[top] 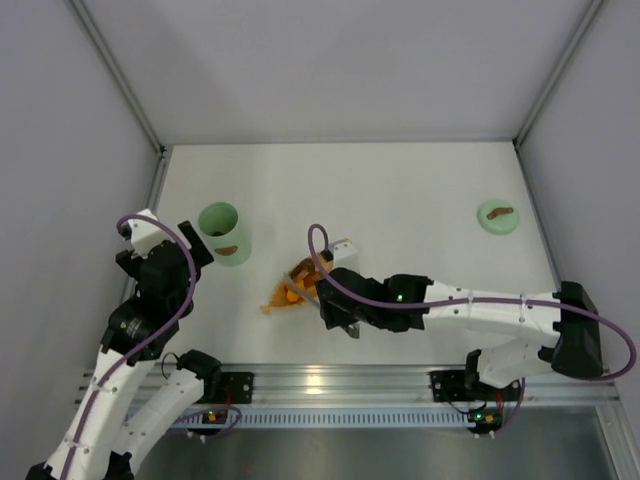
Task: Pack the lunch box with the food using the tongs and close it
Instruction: Pick up the fake food from the plate, then place the fake food in the packing box.
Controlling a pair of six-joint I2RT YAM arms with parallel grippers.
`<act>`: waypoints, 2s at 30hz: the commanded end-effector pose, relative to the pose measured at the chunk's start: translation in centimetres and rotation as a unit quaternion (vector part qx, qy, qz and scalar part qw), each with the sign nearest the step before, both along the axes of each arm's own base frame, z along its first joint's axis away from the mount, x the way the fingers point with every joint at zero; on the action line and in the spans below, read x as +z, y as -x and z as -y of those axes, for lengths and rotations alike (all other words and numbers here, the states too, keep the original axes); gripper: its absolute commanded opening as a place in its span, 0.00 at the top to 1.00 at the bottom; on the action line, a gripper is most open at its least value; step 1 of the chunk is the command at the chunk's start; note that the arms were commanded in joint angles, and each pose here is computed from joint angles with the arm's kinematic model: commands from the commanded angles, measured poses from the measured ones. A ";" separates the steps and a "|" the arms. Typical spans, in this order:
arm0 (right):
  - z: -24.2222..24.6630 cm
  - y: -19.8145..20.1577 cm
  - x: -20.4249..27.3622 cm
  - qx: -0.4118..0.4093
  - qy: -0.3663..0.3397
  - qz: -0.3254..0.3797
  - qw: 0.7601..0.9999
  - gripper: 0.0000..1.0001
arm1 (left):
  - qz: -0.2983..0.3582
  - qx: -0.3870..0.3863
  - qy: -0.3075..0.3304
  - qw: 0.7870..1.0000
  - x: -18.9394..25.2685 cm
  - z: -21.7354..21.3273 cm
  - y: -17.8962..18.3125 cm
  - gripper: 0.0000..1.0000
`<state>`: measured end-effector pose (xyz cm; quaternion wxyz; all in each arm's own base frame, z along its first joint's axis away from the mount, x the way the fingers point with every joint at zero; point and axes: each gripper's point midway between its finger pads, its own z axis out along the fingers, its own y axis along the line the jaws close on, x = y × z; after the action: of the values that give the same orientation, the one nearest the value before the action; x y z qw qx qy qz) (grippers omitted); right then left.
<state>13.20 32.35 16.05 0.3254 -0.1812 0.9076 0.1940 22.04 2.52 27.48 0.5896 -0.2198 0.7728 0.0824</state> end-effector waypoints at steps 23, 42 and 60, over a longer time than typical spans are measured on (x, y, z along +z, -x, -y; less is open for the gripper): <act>-4.6 1.4 -1.9 0.014 -0.014 -0.020 1.000 0.55 | 0.000 0.002 -0.006 1.000 -0.1 -0.1 -0.2 0.01; -2.9 0.6 1.9 -0.002 -0.031 0.011 0.999 0.69 | -0.002 0.003 -0.007 1.000 -0.1 -0.1 -0.2 0.01; -4.1 -2.5 9.5 -0.012 -0.048 0.086 0.995 0.68 | -0.003 0.003 -0.008 1.000 -0.2 -0.1 -0.2 0.01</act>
<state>14.14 35.44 21.22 0.3656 -0.1789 0.8899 0.2058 22.05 2.52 27.47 0.5895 -0.2198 0.7729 0.0824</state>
